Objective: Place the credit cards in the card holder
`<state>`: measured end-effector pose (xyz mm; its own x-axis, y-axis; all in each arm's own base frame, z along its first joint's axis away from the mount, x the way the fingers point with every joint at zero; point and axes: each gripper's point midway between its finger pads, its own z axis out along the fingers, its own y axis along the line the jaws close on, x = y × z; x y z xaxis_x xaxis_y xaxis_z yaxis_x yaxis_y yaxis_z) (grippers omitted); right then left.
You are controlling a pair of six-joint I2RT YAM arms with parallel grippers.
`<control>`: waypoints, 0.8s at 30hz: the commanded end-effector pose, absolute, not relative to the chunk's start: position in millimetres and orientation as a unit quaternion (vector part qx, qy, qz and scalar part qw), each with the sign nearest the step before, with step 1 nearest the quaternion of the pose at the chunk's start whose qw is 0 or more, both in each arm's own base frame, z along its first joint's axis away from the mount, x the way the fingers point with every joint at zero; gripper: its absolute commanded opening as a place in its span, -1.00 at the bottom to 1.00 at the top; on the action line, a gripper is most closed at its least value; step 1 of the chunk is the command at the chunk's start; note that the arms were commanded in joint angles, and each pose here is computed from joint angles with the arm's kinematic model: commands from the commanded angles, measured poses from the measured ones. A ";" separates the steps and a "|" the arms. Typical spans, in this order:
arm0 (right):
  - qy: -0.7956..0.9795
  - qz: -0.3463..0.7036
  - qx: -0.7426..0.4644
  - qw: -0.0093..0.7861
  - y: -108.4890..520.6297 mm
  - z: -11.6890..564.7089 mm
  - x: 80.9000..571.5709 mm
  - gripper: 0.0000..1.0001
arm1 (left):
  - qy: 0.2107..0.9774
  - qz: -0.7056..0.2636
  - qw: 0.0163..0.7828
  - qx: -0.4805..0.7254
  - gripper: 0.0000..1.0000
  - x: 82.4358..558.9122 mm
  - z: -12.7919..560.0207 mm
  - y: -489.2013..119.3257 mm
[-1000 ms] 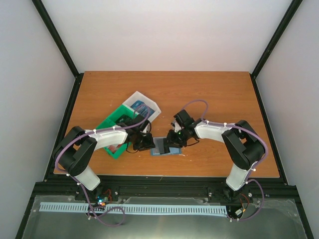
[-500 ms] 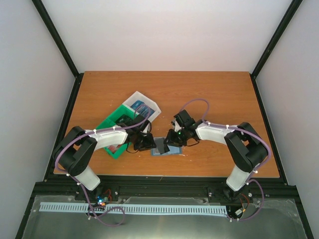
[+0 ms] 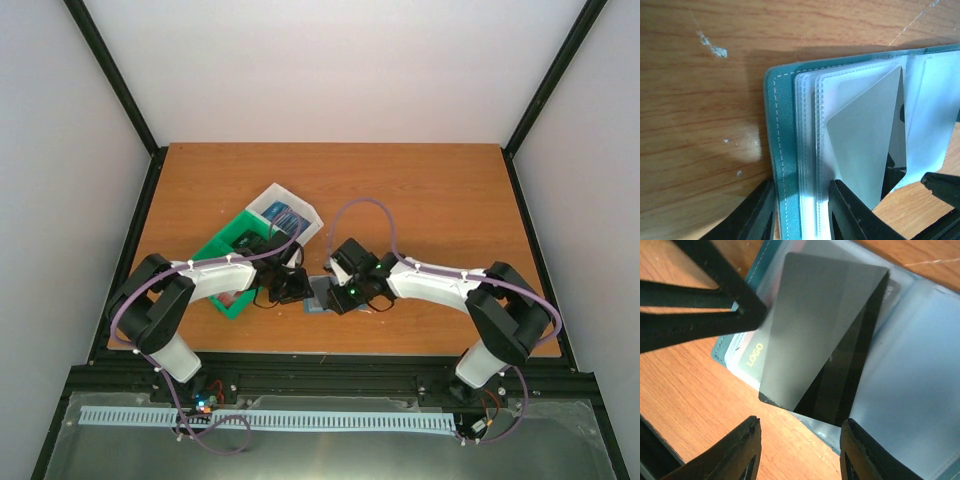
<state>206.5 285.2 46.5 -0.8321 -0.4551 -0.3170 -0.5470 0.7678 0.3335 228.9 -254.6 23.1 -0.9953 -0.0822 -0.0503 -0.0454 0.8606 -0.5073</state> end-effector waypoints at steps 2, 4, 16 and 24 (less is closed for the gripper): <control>0.916 0.125 -0.349 0.152 280.1 35.5 208.9 -0.06 | 0.971 -0.233 0.017 -0.048 -0.38 217.9 9.1 -244.9; 0.911 0.101 -0.363 0.169 280.4 33.2 210.3 0.01 | 0.971 -0.235 0.016 -0.050 -0.40 218.2 9.1 -245.2; 0.884 0.024 -0.415 0.212 287.2 20.5 214.7 0.17 | 0.967 -0.249 0.003 -0.059 -0.39 216.3 8.2 -243.9; 0.887 0.037 -0.393 0.240 299.2 27.5 222.2 0.21 | 0.965 -0.256 -0.004 -0.057 -0.40 213.1 6.5 -244.9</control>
